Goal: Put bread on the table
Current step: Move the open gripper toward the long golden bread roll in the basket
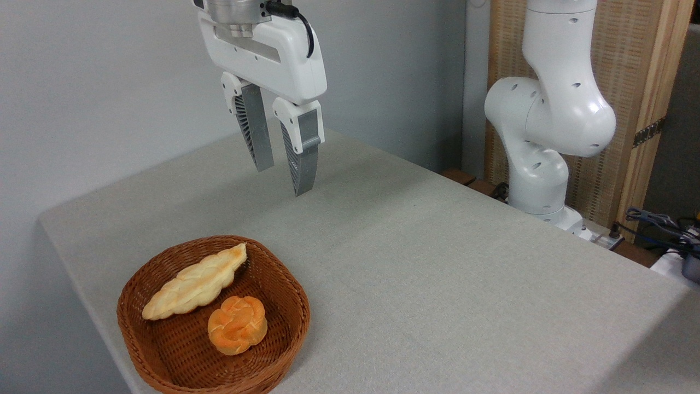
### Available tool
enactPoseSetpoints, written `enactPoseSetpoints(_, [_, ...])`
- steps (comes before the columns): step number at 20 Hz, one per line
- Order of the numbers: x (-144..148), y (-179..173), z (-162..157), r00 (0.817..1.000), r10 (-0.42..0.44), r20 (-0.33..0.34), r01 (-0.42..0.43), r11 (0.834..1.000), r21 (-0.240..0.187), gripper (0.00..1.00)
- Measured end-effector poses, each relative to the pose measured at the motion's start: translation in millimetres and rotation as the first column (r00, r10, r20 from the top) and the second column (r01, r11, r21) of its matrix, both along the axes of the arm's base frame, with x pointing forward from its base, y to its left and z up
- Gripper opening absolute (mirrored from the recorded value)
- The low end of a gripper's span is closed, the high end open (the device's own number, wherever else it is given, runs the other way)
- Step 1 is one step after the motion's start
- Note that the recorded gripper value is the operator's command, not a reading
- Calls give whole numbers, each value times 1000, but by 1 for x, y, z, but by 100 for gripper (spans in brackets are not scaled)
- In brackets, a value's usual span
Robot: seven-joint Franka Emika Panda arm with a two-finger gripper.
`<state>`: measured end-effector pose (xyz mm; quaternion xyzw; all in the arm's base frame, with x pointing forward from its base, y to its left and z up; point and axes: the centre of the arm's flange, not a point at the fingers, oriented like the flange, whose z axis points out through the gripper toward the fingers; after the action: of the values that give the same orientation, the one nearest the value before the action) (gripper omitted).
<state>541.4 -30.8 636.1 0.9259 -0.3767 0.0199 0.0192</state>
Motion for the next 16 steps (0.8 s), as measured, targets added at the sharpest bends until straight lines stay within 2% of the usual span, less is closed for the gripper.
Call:
enactPoseSetpoints(1, [0,0,0,1000,0,1,0,1000,0,100])
enactPoseSetpoints(3, [-1,-21,2,1000,-29,3,29,999,-43,100])
enactPoseSetpoints(6, [-5,-48,2,998,-67,2,67,997,-46,100])
enactPoseSetpoints(13, [0,-43,-2,998,-55,5,55,997,-47,100])
enactPoseSetpoints(16, [11,-45,-15,997,-48,67,51,997,-51,100])
